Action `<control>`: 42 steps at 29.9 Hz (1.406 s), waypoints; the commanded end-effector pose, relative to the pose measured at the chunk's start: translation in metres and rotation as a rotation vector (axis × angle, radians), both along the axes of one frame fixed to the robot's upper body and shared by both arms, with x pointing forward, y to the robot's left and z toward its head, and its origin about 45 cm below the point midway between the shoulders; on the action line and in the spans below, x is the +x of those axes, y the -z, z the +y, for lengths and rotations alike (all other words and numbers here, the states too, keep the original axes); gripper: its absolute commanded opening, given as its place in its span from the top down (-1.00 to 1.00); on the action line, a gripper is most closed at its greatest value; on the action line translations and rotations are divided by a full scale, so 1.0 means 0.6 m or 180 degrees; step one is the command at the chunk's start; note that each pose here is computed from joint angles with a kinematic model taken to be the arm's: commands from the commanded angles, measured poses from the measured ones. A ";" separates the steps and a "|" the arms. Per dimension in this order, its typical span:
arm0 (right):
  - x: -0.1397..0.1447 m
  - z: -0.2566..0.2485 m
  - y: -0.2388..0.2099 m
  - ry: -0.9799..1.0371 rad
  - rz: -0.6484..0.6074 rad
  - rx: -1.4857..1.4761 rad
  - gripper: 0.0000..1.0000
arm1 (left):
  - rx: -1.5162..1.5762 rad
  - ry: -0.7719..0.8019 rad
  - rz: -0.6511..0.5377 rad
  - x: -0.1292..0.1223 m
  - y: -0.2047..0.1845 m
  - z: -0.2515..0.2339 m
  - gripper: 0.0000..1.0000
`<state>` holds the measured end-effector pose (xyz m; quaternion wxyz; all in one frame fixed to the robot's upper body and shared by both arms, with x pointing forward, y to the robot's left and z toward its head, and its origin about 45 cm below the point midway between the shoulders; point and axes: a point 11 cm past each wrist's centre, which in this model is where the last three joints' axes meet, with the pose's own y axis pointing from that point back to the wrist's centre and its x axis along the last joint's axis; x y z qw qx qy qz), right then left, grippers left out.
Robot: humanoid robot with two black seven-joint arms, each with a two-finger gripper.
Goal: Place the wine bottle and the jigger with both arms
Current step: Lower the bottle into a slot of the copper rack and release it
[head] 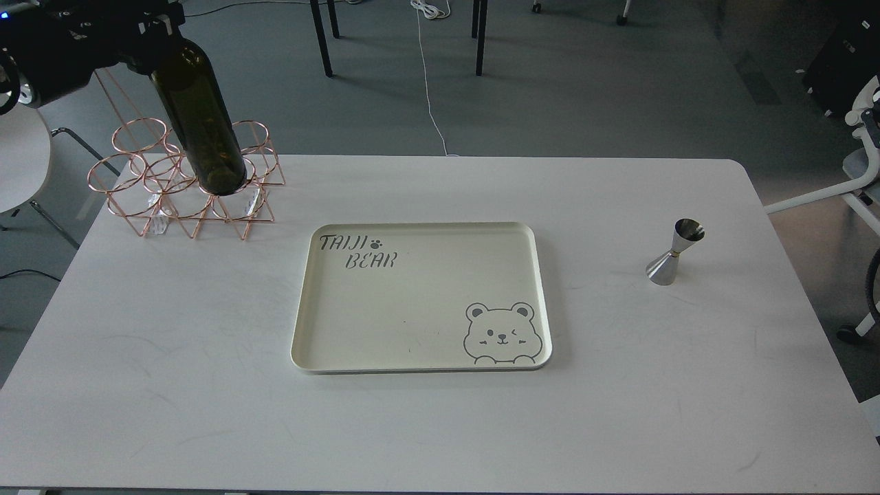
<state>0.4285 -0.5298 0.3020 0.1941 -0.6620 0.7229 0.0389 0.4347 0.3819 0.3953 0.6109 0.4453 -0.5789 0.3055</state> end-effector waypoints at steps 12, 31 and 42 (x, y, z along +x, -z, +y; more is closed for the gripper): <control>0.002 0.001 -0.003 -0.0012 -0.0007 -0.0013 -0.97 | 0.0096 -0.0028 0.0152 0.004 0.072 0.006 0.81; -0.003 -0.007 -0.006 0.0017 -0.0003 -0.0034 -0.97 | -0.0016 -0.0028 0.0161 0.004 0.090 0.002 -0.17; -0.004 -0.007 -0.003 0.0019 0.0006 -0.0034 -0.97 | -0.0142 -0.0043 0.0049 0.007 0.077 0.001 -0.56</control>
